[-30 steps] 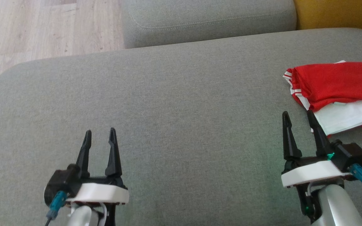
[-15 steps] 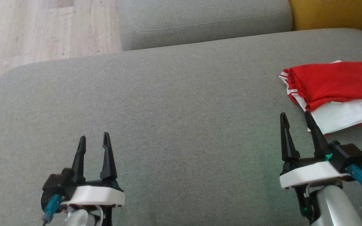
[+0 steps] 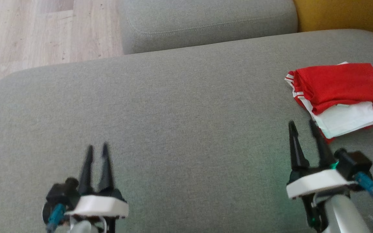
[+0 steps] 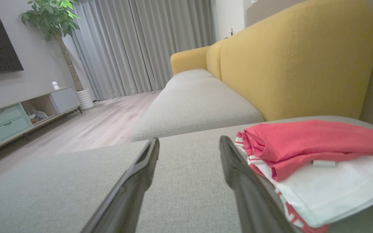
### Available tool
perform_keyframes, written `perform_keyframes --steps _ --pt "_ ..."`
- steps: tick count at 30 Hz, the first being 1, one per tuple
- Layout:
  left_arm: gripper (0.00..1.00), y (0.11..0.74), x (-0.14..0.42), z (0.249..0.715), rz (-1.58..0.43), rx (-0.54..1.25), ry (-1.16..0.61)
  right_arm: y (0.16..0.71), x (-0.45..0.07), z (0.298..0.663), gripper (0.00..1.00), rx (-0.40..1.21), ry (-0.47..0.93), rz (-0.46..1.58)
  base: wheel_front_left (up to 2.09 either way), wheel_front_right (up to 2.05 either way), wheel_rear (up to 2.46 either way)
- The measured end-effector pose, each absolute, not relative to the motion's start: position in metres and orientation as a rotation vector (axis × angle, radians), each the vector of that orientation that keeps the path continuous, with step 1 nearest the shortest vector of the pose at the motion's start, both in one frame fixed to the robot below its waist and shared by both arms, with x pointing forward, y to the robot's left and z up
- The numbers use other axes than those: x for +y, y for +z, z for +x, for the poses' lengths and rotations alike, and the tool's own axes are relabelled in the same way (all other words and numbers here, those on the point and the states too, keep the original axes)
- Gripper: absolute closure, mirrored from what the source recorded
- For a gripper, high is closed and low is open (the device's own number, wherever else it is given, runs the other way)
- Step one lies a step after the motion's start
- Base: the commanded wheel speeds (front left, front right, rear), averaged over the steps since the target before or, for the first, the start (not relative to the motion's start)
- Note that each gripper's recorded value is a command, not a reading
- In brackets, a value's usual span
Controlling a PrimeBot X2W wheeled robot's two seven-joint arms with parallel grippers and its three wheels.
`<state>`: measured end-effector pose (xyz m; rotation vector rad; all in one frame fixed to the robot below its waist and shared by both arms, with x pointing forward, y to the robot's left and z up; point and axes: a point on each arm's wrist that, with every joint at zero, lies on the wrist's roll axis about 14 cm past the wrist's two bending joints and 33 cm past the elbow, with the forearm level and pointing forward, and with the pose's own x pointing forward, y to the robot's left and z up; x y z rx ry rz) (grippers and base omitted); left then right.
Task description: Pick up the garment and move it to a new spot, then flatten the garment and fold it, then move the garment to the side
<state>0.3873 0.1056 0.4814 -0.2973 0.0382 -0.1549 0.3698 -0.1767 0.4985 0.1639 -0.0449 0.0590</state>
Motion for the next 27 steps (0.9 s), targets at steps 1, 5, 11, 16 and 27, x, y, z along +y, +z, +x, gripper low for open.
perform_keyframes --steps 1,5,11,16,27 --pt "1.0 0.475 0.106 0.385 -0.295 0.059 -0.151 0.492 -0.177 0.368 1.0 -0.025 0.056 0.166 0.0 0.0 0.0" --pt "1.0 0.441 0.111 0.367 -0.286 0.163 -0.127 0.458 -0.178 0.351 1.0 0.081 0.04 0.178 0.0 0.0 0.0" --pt "1.0 0.437 0.115 0.364 -0.344 0.19 -0.105 0.45 -0.179 0.346 1.0 0.106 0.019 0.246 0.0 0.0 0.0" --pt "1.0 0.434 0.118 0.364 -0.39 0.208 -0.086 0.45 -0.181 0.347 1.0 0.108 0.004 0.301 0.0 0.0 0.0" --pt "1.0 0.433 0.129 0.364 -0.514 0.229 -0.04 0.451 -0.184 0.349 1.0 0.115 -0.028 0.437 0.0 0.0 0.0"
